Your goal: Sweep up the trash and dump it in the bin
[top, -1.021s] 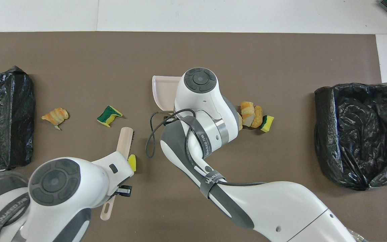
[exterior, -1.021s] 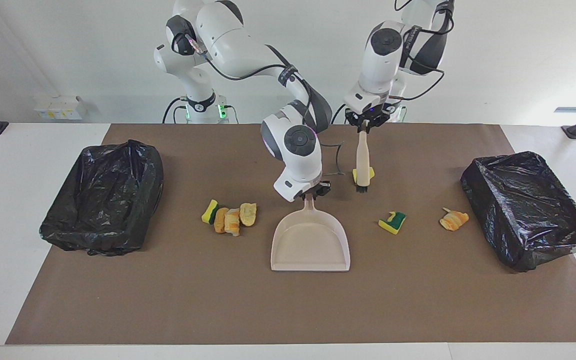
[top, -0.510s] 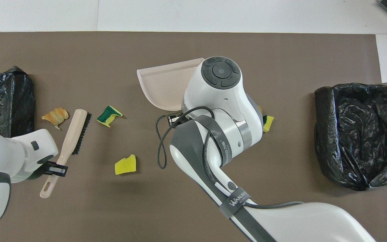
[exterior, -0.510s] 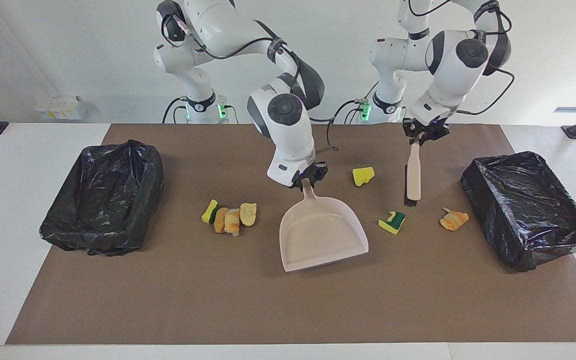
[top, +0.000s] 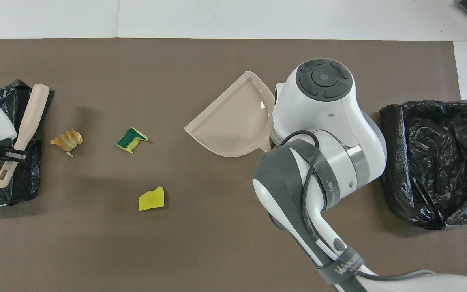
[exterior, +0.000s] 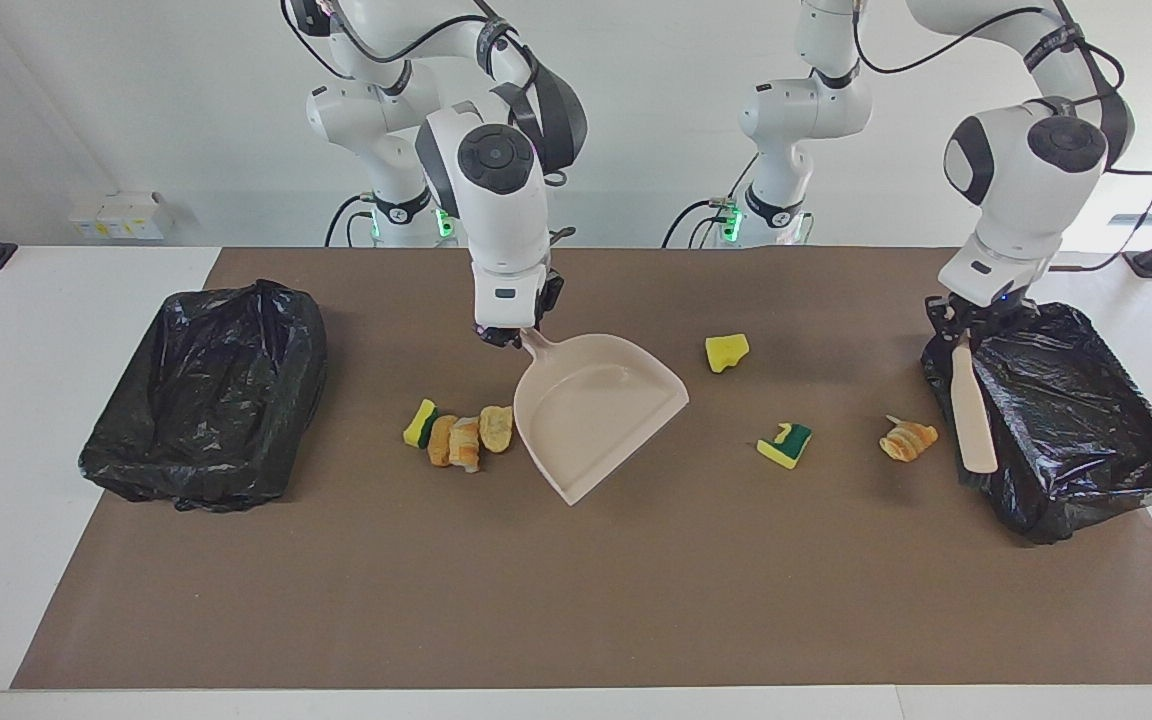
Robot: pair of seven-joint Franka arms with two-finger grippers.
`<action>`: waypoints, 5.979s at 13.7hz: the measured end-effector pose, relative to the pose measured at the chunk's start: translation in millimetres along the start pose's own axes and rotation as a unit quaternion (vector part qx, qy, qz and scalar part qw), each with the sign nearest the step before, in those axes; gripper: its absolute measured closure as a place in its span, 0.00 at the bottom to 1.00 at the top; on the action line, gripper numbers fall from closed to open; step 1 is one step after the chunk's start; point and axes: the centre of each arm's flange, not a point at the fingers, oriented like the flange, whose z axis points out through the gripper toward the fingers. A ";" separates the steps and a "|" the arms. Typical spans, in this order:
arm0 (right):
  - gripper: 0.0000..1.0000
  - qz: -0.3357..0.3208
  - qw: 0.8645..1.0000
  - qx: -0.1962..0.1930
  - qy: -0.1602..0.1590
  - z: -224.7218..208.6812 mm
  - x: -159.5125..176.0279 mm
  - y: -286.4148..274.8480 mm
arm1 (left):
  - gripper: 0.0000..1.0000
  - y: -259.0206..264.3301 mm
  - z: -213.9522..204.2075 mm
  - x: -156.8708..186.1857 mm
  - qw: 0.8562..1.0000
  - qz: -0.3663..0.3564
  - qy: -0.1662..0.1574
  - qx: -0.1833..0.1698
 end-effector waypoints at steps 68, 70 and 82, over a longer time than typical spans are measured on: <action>0.68 -0.338 0.929 -0.096 -0.114 137.0 18.5 -45.8 | 0.74 343.5 40.9 -94.7 0.967 -0.178 -0.156 -0.098; 0.68 -0.337 0.929 -0.099 -0.116 136.5 18.7 -46.2 | 0.74 362.8 32.9 -86.8 0.967 -0.165 -0.142 -0.133; 0.68 -0.337 0.928 -0.101 -0.120 136.5 17.7 -44.7 | 0.74 475.7 -28.6 -42.3 0.970 -0.019 -0.108 -0.217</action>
